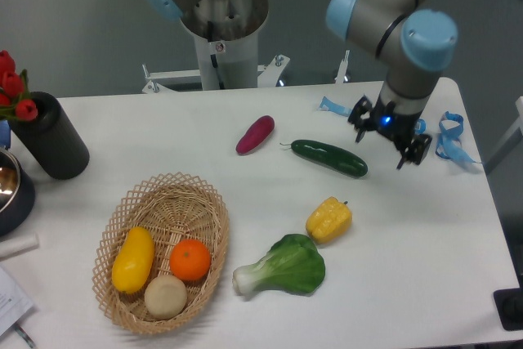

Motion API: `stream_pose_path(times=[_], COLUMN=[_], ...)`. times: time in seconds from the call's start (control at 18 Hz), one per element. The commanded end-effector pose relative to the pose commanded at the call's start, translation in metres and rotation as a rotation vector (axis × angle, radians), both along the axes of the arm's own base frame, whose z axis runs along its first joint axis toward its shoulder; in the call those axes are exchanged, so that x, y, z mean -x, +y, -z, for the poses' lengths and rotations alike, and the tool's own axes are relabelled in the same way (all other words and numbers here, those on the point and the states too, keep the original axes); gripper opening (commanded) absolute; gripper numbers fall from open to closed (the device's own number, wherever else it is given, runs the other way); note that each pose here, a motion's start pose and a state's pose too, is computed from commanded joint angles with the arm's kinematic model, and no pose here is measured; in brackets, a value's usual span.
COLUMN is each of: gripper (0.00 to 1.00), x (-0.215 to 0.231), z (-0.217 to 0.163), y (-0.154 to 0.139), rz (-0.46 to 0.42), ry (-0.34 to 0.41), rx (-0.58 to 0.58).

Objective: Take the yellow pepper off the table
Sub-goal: 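Move the open gripper over the yellow bell pepper, then lower the gripper onto the yellow pepper and close it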

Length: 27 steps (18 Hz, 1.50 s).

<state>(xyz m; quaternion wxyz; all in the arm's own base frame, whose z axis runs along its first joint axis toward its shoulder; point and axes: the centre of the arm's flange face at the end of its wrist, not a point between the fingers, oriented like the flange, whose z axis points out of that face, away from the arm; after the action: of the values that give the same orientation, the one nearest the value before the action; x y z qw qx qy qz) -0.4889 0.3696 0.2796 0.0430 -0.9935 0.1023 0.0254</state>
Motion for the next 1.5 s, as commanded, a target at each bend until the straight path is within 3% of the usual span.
stream_pose_path(times=[0.39,0.72,0.89,1.5], gripper=[1.0,1.0,1.0,1.0], x=[-0.011,-0.018,-0.028,-0.038], z=[0.022,0.039,0.044,0.067], y=[0.06,0.086,0.101,0.11], rz=[0.049,0.062,0.068,0.034], ry=[0.021,0.082,0.081,0.054], rx=[0.0,0.135,0.143,0.162])
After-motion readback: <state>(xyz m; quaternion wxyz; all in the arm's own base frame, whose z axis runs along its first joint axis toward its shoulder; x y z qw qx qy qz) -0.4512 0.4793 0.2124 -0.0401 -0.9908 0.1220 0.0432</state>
